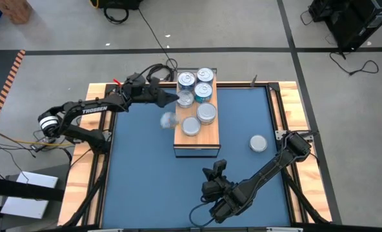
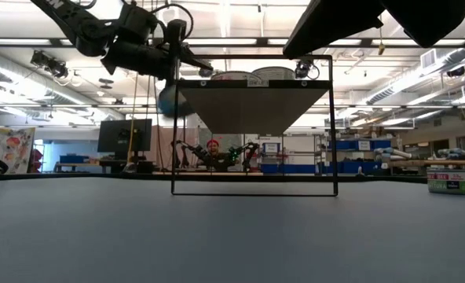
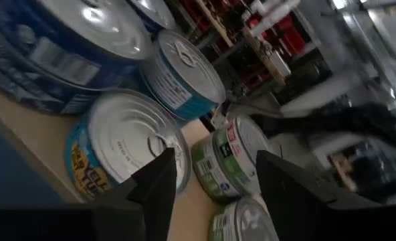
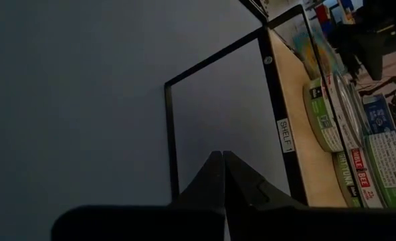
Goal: Stack canned seafood by type on shelf
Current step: Stack the yellow-blue tuna can on top of the other yellow-blue tuna can on the shelf
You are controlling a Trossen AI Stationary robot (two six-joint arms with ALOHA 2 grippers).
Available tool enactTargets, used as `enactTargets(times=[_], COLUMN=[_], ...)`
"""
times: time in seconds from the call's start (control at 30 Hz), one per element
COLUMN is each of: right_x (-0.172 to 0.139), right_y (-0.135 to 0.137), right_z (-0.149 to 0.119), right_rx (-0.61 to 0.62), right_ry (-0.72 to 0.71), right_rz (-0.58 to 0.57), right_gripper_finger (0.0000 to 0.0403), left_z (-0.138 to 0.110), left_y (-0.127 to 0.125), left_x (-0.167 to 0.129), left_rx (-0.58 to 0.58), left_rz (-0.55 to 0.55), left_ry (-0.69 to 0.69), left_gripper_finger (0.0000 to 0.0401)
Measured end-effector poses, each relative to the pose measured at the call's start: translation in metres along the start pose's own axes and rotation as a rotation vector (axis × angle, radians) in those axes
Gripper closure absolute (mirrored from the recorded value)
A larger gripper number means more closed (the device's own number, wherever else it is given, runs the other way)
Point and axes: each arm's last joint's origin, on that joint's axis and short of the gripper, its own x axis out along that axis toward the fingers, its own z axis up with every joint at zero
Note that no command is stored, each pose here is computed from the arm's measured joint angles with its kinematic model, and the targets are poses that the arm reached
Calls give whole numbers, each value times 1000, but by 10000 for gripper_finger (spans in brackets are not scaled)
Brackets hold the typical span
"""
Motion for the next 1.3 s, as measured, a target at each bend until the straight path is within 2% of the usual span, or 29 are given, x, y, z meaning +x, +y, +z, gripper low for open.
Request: enactTargets(times=[0.27,0.43,0.7,0.77,0.87,0.97,1.17,1.3], right_x=[0,0,5,7,8,9,9,9], right_y=[0,0,-1,-2,-2,-3,-3,-3], right_z=[-1,-2,-2,-2,-1,-1,-1,-2], right_rx=[-11,-18,31,43,45,46,47,44], right_ry=[16,23,78,86,88,90,92,103], right_rz=[18,20,93,98,97,97,98,116], right_gripper_finger=[400,400,395,391,384,383,391,393], left_z=[-3,-14,-52,-65,-82,-99,-132,-149], left_y=[-18,-36,-69,-76,-84,-89,-94,-93], left_x=[-12,-31,-69,-77,-85,-87,-76,-64], left_rx=[263,431,636,646,584,530,638,635], left_rz=[-249,-244,-34,27,108,179,328,412], left_ry=[154,204,314,359,406,465,535,554], left_gripper_finger=[213,240,291,300,304,298,266,224])
